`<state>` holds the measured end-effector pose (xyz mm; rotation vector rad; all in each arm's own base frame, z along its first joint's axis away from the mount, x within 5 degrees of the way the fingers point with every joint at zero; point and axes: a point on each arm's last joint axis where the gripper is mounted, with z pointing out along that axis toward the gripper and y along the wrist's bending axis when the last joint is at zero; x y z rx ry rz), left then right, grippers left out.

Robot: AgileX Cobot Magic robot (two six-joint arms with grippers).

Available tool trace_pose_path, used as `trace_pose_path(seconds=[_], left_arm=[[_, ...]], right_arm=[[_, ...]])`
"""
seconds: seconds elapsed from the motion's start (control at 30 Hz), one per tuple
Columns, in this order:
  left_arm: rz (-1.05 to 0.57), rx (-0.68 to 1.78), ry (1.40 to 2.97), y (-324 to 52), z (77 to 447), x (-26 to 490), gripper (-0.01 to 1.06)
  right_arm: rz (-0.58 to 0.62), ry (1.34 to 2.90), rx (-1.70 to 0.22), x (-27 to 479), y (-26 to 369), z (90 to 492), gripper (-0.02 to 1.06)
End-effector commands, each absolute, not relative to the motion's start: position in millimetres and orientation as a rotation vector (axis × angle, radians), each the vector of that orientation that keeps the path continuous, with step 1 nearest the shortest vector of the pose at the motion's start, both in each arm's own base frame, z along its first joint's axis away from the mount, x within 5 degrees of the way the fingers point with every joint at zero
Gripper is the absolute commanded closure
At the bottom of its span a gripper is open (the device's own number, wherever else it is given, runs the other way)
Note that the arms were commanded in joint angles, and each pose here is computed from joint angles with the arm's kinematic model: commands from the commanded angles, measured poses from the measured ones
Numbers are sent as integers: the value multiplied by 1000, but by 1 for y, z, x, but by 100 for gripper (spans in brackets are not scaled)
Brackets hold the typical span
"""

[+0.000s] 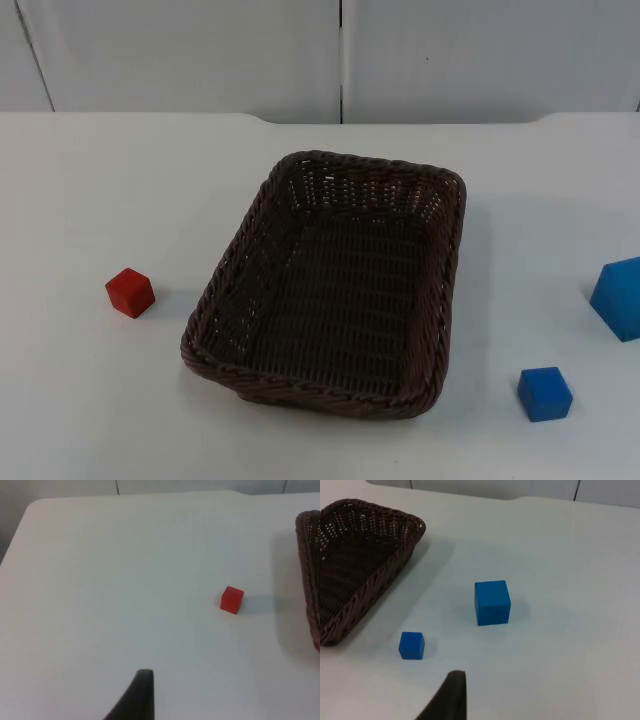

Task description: Pick up the basket with the left hand and place the largest block into the basket with the right hand.

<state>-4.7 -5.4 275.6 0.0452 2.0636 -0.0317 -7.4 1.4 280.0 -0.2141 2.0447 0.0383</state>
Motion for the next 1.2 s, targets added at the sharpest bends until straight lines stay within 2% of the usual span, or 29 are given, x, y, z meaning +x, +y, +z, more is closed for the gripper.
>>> trace_pose_path(seconds=[0.0, 1.17], left_arm=[[-2, 36, 2064, -3, 274, -5, 0], [4, 36, 2064, -3, 274, -5, 0]], right_arm=[[38, 2035, -203, -8, 2, 280, 0], [38, 2035, -203, -8, 2, 280, 0]])
